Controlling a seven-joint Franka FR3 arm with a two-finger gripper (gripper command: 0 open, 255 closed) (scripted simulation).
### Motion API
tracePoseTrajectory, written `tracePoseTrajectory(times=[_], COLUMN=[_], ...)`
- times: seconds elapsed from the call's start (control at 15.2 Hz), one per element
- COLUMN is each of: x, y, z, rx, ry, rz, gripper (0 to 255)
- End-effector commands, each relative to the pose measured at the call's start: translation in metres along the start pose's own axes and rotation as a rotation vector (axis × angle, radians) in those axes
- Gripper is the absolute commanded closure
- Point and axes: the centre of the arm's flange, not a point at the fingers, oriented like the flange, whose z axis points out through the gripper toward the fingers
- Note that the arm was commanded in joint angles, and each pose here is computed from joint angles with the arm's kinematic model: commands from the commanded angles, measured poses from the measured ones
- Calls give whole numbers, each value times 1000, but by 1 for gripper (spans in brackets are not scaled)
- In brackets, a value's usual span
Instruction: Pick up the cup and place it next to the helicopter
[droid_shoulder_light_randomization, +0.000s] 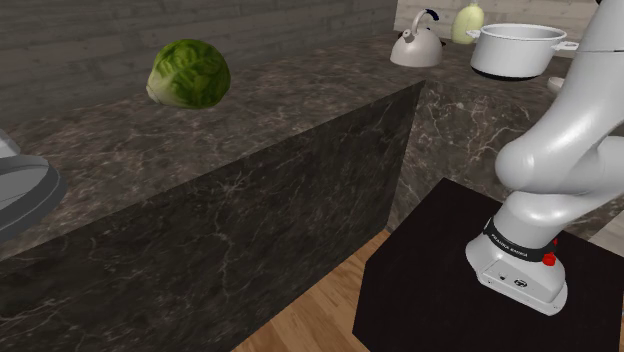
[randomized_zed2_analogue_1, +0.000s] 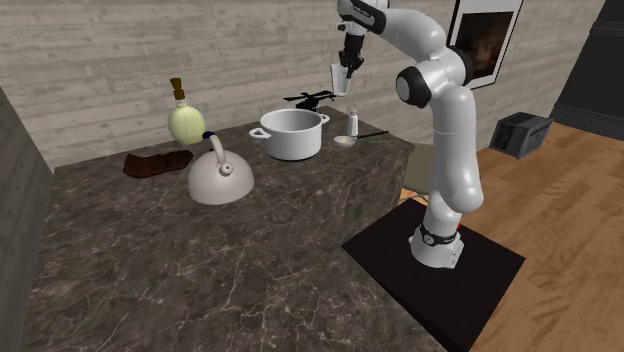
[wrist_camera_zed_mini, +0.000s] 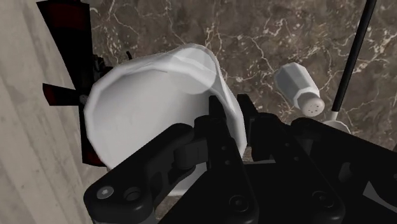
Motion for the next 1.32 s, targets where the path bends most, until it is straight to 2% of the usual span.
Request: tracePoseTrajectory(times=[0.0, 1.25], x=[0, -5], y=[-2, -16], z=[11, 110], rx=[0, 0], ry=[0, 0], rz=[-1, -1], gripper=[255, 255])
